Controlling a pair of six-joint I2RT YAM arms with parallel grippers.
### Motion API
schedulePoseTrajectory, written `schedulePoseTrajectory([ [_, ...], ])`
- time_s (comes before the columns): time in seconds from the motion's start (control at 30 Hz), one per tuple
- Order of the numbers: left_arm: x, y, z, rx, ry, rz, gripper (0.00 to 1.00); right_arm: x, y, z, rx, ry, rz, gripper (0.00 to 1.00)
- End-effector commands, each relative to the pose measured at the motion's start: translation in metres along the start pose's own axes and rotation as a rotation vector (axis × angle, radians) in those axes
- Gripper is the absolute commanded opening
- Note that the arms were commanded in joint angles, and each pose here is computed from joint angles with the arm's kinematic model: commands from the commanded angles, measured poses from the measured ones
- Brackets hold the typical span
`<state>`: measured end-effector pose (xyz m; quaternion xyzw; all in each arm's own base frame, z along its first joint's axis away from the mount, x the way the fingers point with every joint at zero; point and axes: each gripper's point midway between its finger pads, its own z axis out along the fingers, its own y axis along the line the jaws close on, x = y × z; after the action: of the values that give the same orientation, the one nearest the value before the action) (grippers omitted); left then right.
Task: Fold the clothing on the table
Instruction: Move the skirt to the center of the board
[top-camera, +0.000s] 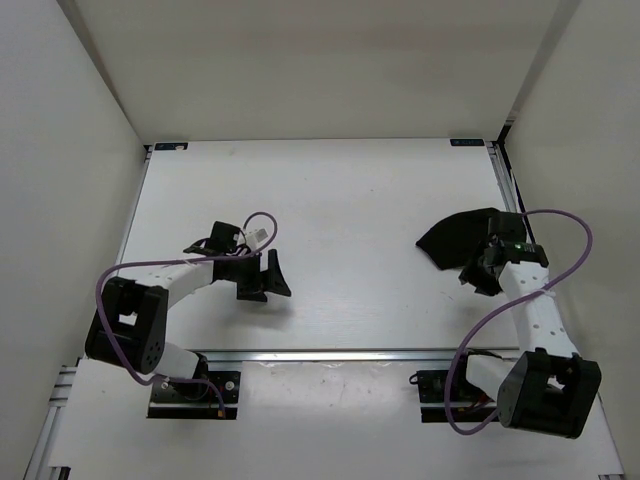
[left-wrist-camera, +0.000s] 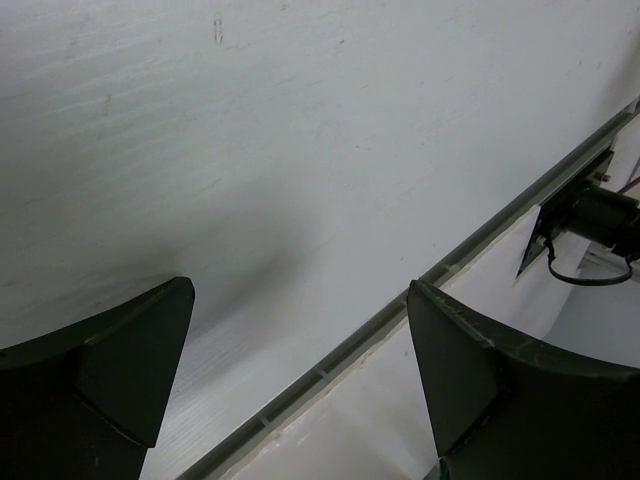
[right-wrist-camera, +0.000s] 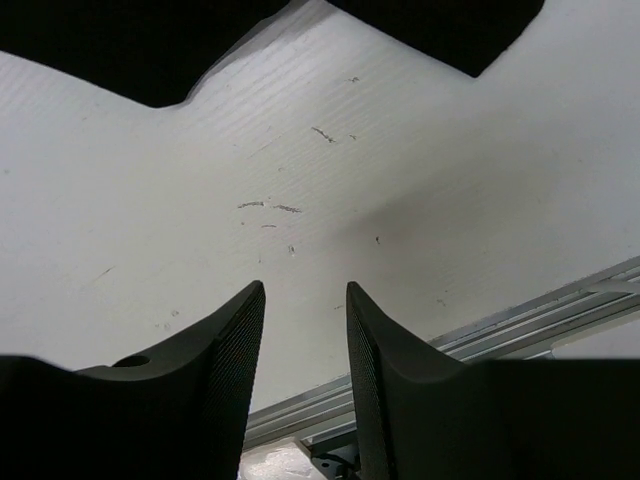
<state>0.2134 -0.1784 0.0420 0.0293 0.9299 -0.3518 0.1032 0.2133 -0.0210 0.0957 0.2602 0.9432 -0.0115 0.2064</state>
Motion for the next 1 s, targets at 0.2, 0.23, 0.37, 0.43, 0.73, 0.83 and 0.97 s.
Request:
schedulePoseTrajectory([
  [0.2,-0.008,0.007,-0.009,-0.043,-0.001,0.051,0.98,-0.071,0.0,-0.002,-0.008,-0.092,0.003,0.45],
  [0.23,-0.011,0.004,-0.01,-0.036,-0.008,0.051,0.99,-0.074,-0.001,0.005,0.005,-0.071,0.003,0.45],
  [0.37,-0.008,0.005,-0.01,-0.026,-0.024,0.034,0.98,-0.1,0.009,0.023,0.022,-0.048,-0.025,0.42],
  [0.43,-0.006,0.003,-0.01,0.002,-0.025,0.018,0.99,-0.104,0.017,0.041,0.054,-0.018,-0.061,0.42],
  [0.73,-0.004,0.011,-0.013,0.002,-0.031,-0.031,0.98,-0.122,0.036,0.078,0.06,-0.013,-0.085,0.43],
  [0.83,-0.004,0.012,-0.013,0.004,-0.033,-0.034,0.99,-0.119,0.036,0.088,0.057,0.018,-0.074,0.43],
  [0.97,-0.005,0.014,-0.013,-0.001,-0.036,-0.037,0.99,-0.099,0.034,0.106,0.064,0.093,-0.086,0.42],
])
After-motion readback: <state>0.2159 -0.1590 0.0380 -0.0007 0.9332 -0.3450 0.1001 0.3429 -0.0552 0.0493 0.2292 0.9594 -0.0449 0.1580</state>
